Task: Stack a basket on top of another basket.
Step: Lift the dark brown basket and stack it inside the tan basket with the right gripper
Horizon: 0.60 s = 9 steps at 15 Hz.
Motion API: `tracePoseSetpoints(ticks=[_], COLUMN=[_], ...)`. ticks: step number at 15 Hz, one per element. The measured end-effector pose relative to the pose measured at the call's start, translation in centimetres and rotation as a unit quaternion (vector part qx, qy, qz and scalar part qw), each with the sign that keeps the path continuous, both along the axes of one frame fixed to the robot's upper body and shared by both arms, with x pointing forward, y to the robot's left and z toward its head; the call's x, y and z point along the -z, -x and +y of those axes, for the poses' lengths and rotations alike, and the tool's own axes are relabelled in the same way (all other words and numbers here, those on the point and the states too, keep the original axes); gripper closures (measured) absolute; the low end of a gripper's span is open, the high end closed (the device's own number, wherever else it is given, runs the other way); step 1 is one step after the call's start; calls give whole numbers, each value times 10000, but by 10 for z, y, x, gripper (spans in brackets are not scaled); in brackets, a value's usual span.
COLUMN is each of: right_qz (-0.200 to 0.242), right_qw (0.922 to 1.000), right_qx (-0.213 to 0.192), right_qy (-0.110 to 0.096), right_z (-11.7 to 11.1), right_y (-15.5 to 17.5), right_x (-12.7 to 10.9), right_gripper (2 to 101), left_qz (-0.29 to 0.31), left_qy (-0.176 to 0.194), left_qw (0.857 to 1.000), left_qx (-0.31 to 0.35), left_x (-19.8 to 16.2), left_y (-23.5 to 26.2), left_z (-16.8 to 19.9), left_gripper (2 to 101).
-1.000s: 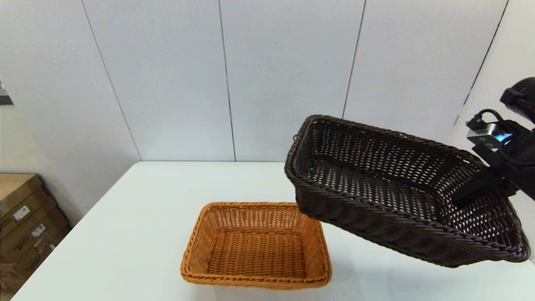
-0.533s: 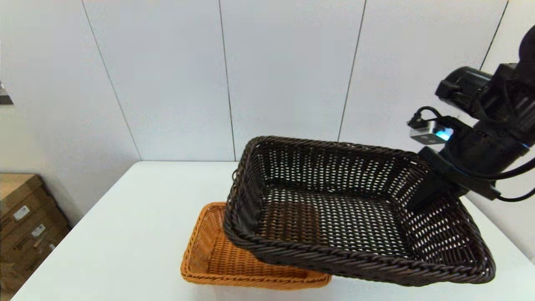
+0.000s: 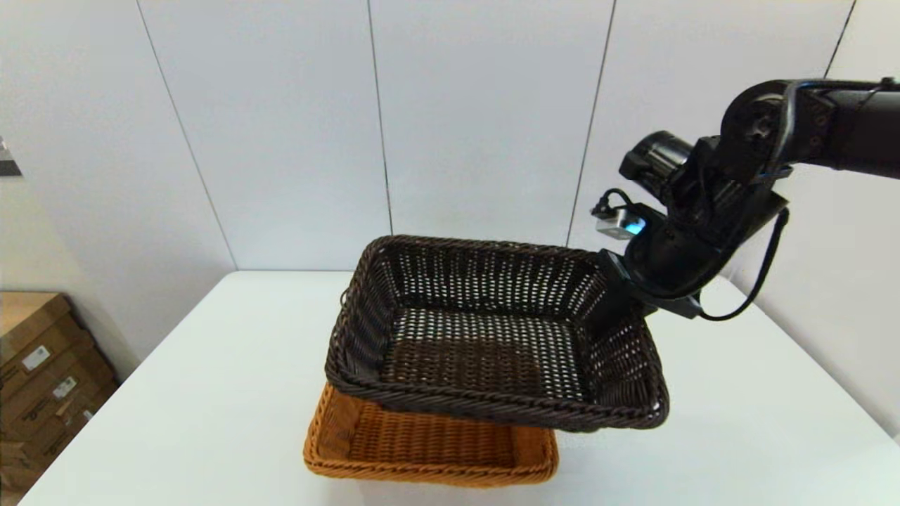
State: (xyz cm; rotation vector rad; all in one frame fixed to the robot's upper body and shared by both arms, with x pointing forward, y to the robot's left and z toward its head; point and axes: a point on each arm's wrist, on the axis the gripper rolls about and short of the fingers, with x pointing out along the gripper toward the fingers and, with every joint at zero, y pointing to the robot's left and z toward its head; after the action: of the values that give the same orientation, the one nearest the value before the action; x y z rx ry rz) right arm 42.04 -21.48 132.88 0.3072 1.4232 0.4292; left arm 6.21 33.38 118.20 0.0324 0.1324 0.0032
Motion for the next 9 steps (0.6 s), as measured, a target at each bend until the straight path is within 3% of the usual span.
tracePoseSetpoints(ticks=[9], right_qz=[77], right_qw=[9998], right_qx=[-192], right_qy=[59], right_z=[23], right_y=[-25], right_x=[38], right_gripper=[871], left_qz=[0], left_qy=[0], left_qw=[10000], left_qx=[-2], left_x=[0], left_y=[0], left_z=[0], left_gripper=[54])
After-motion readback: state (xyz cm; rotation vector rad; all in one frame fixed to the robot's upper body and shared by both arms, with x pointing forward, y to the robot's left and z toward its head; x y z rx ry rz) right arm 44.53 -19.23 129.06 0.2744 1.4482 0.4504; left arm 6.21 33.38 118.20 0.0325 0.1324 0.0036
